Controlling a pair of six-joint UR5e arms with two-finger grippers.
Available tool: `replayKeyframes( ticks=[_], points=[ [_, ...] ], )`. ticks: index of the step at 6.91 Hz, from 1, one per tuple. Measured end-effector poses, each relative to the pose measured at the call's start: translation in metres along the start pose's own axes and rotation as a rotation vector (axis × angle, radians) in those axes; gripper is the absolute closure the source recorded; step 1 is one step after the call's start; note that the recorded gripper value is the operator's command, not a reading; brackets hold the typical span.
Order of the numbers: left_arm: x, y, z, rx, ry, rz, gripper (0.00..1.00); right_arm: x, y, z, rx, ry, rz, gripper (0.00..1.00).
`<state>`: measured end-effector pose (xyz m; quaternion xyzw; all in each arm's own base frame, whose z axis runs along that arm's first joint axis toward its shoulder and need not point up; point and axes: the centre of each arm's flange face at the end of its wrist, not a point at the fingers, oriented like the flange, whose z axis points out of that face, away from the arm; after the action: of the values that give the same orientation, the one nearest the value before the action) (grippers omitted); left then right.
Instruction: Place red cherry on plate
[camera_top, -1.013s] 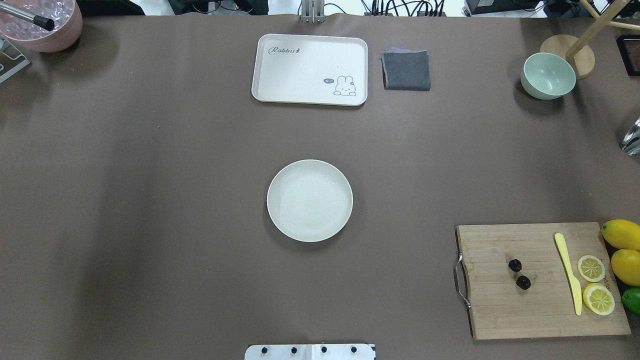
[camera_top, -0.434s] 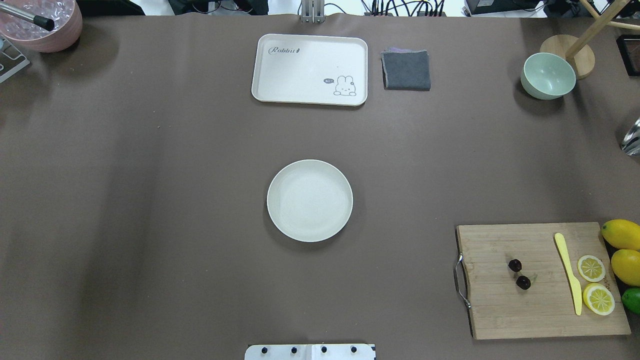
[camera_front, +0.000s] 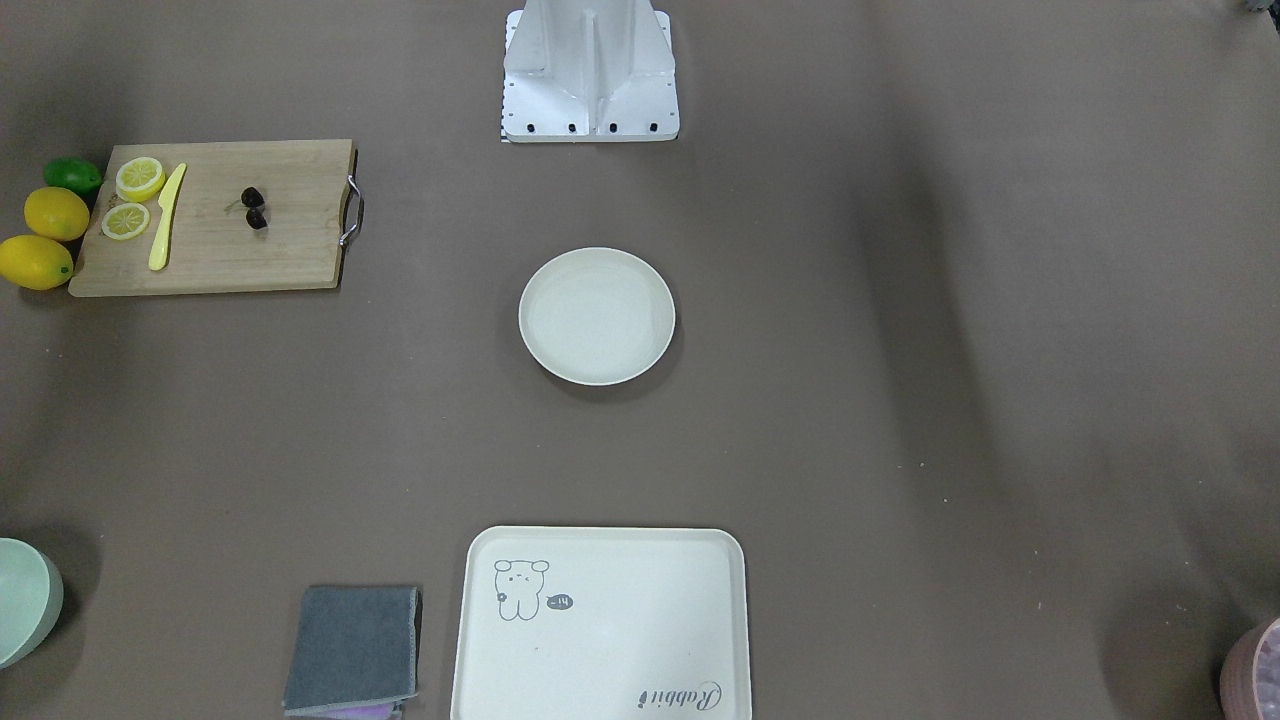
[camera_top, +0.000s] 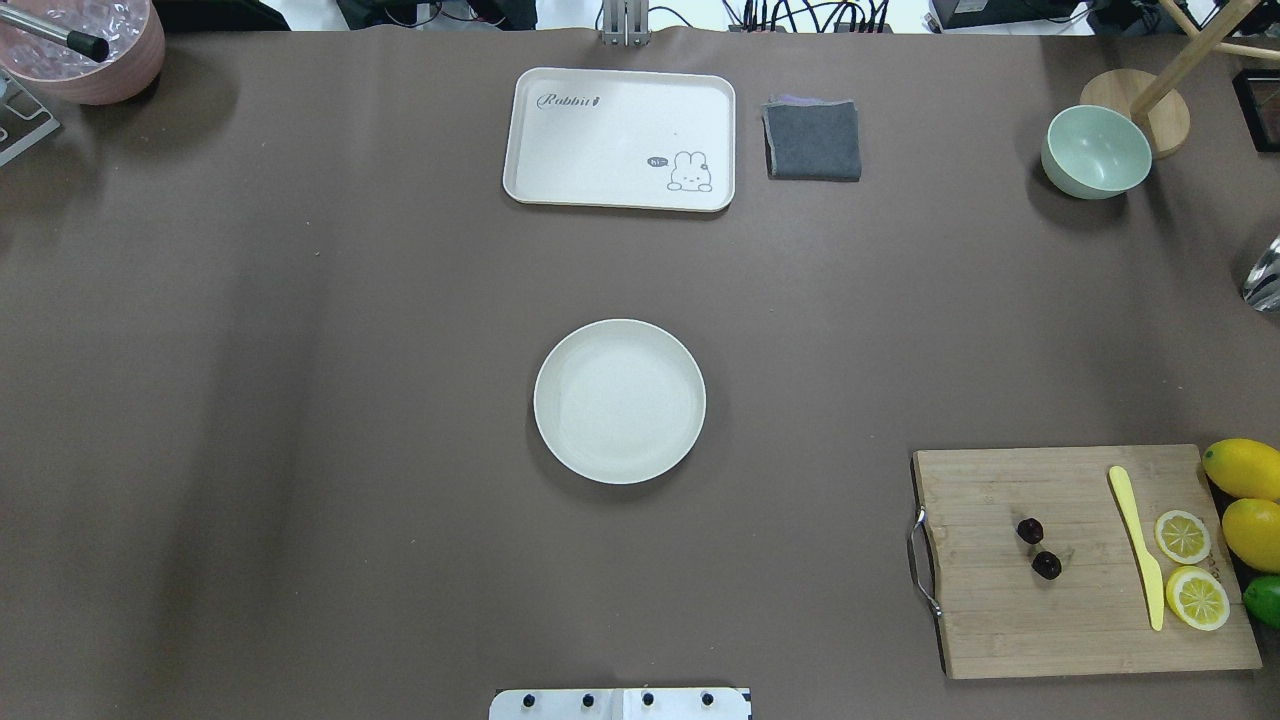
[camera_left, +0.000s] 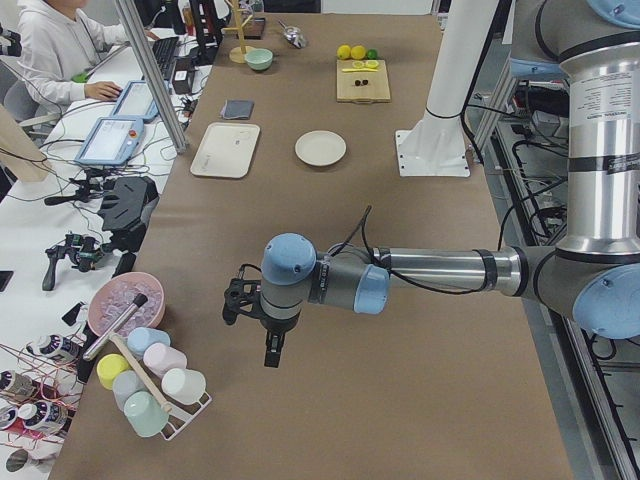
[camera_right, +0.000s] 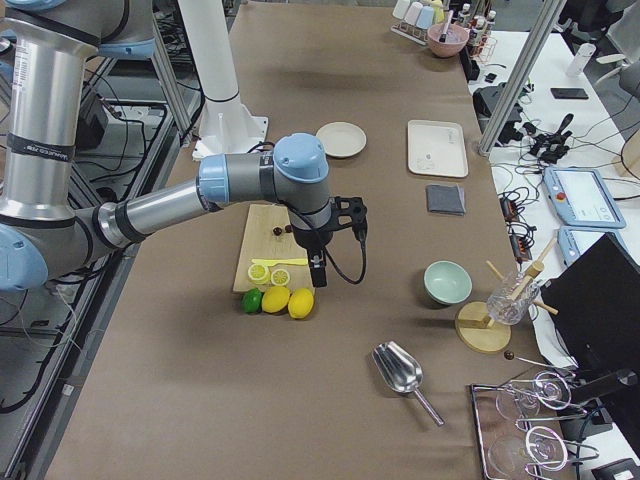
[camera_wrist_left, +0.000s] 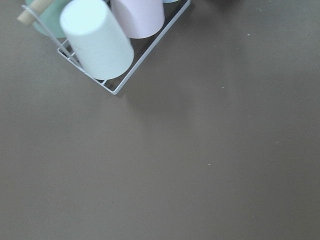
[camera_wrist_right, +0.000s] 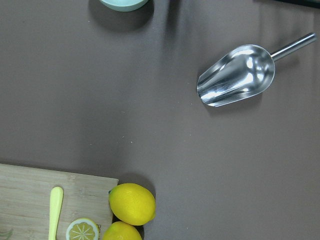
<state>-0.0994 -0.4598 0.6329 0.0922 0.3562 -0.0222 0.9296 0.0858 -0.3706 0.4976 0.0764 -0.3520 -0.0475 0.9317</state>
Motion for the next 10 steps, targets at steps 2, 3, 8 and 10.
replayKeyframes(
  ticks=[2, 3, 8, 10],
  points=[
    [-0.003, -0.002, -0.005, 0.000, -0.003, -0.003, 0.02, -0.020, -0.010, 0.001, -0.002, -0.004, 0.011, 0.00],
    [-0.003, -0.002, -0.006, 0.001, -0.003, -0.002, 0.02, -0.047, -0.021, 0.005, -0.012, -0.014, 0.033, 0.00],
    [0.000, -0.001, -0.008, 0.007, -0.001, 0.003, 0.02, -0.206, -0.005, 0.019, -0.058, -0.038, 0.119, 0.00],
    [0.002, -0.002, -0.011, 0.013, -0.002, 0.006, 0.02, -0.273, 0.007, 0.073, -0.055, 0.013, 0.141, 0.00]
  ],
)
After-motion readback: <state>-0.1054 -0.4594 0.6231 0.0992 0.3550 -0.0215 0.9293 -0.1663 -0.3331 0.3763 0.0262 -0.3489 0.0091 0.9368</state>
